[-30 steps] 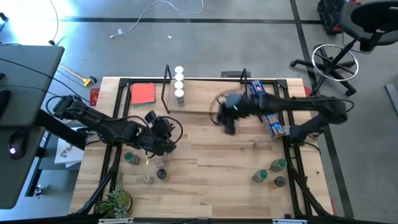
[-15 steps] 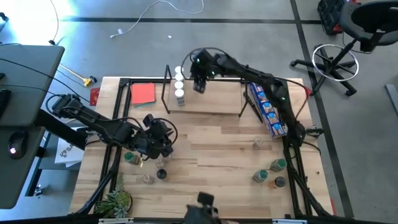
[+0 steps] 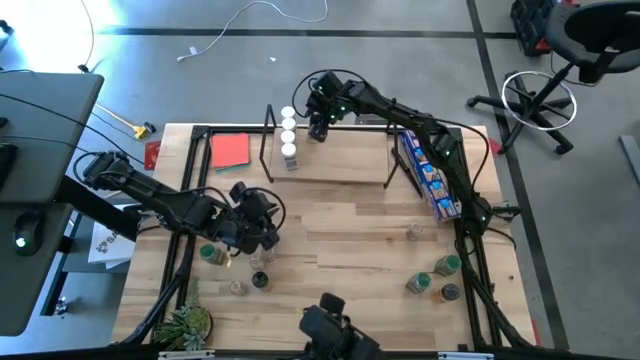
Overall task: Shelf spices
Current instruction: Put the black seasoning bottle on the shelf, then adjust the white seasoning bottle on the shelf
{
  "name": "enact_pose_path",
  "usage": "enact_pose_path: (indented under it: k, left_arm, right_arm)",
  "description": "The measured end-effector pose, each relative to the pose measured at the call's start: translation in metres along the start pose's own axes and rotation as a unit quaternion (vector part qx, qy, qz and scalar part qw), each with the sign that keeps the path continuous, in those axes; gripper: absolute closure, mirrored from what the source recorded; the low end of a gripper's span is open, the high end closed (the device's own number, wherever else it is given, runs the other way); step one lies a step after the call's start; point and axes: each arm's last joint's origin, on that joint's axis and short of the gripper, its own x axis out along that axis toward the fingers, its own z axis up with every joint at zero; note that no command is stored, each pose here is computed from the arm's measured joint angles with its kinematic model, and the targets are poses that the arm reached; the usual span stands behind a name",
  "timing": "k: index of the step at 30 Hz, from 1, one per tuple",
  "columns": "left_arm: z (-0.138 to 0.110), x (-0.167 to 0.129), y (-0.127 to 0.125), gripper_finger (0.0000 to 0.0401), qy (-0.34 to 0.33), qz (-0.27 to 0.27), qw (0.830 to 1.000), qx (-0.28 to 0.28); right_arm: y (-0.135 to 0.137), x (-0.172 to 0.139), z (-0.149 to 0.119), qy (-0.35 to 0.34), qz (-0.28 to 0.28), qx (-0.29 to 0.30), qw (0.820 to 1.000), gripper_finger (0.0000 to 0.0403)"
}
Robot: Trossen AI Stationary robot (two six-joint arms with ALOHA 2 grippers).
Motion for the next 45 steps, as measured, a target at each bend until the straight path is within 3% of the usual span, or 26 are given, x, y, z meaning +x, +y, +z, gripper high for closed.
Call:
enact_pose_path:
  k: [8, 20, 27, 30, 33, 38, 45]
  left_arm:
    - [0.0, 0.001, 0.001, 0.0348, 0.001, 0.002, 1.0, -0.001]
    - [0.0, 0.001, 0.001, 0.0348, 0.004, 0.002, 1.0, 0.002]
    - [-0.002, -0.001, 0.001, 0.0348, 0.001, 0.011, 1.0, -0.002]
    - [-0.003, 0.001, 0.005, 0.0348, 0.001, 0.03, 0.999, -0.011]
    - [-0.002, 0.004, 0.01, 0.0348, 0.007, 0.05, 0.999, -0.021]
    - [0.0, 0.007, 0.014, 0.0348, 0.008, 0.061, 0.998, -0.022]
    - [0.005, 0.013, 0.019, 0.0348, -0.001, 0.079, 0.996, -0.03]
  right_arm:
    - [0.001, 0.004, -0.001, 0.0, -0.002, 0.001, 1.0, 0.0145]
    - [0.006, -0.023, 0.019, -0.031, 0.003, -0.01, 0.999, 0.0137]
    - [0.059, -0.068, 0.022, -0.047, 0.03, -0.122, 0.991, 0.0136]
    - [0.093, -0.074, 0.01, -0.06, 0.062, -0.196, 0.977, 0.0135]
    - [0.12, -0.062, -0.02, -0.085, 0.115, -0.24, 0.96, 0.0135]
    - [0.135, -0.024, -0.07, -0.175, 0.075, -0.191, 0.963, 0.0135]
    - [0.146, 0.019, -0.092, -0.217, 0.052, -0.154, 0.963, 0.0135]
